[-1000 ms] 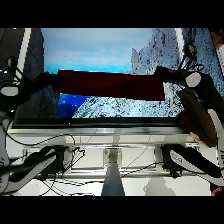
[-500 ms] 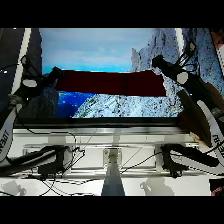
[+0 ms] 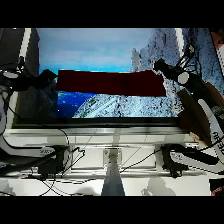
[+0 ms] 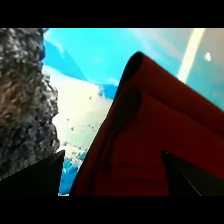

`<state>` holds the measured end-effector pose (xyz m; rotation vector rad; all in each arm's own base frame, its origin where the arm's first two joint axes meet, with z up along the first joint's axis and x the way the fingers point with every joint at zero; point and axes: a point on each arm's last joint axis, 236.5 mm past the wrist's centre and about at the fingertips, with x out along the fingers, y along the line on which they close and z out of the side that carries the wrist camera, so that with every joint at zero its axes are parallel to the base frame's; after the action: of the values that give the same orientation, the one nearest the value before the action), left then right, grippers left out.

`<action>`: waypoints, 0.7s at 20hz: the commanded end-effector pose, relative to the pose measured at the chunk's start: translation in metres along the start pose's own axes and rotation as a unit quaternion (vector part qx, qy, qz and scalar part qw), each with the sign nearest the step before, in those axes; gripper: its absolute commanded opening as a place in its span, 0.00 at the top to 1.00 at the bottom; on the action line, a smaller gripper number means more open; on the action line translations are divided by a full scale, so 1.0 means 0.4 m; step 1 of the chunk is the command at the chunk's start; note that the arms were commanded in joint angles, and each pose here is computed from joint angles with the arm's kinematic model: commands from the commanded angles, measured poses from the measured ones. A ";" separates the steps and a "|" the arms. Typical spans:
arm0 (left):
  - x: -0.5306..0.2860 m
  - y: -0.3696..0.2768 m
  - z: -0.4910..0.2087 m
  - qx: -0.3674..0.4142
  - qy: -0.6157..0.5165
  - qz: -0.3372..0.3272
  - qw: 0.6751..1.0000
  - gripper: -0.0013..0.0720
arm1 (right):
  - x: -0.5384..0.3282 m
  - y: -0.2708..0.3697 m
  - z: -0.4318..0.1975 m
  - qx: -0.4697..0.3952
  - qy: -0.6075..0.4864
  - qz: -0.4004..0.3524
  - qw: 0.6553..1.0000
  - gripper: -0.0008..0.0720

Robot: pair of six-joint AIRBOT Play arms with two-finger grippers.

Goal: Fold the clothes and pants, and hang the long-sleeved shirts on hangers.

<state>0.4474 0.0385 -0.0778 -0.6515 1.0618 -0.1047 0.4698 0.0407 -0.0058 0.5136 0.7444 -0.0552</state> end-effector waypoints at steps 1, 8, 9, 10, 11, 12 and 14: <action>0.038 -0.029 -0.031 0.073 0.072 -0.058 0.993 0.02 | -0.002 -0.007 -0.046 -0.048 0.040 -0.005 0.998 0.04; 0.151 -0.127 -0.081 0.160 0.090 -0.061 0.981 0.66 | -0.023 0.135 -0.124 -0.167 0.093 0.042 0.981 0.39; 0.144 -0.154 -0.085 0.171 0.095 -0.070 0.978 0.96 | -0.027 0.169 -0.119 -0.175 0.087 0.053 0.979 0.80; 0.124 -0.187 -0.083 0.182 0.100 -0.083 0.975 0.97 | -0.031 0.198 -0.113 -0.180 0.080 0.063 0.978 0.97; 0.094 -0.223 -0.080 0.195 0.106 -0.099 0.970 0.97 | -0.033 0.226 -0.105 -0.186 0.073 0.072 0.977 0.97; 0.050 -0.266 -0.078 0.210 0.112 -0.117 0.964 0.97 | -0.034 0.250 -0.099 -0.190 0.069 0.079 0.976 0.97; -0.049 -0.340 -0.074 0.229 0.110 -0.137 0.957 0.97 | -0.025 0.295 -0.100 -0.193 0.071 0.091 0.974 0.97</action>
<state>0.4604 -0.0582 -0.0482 -0.3896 1.1126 -0.5499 0.4577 0.1375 0.0151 0.2229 0.8383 0.2490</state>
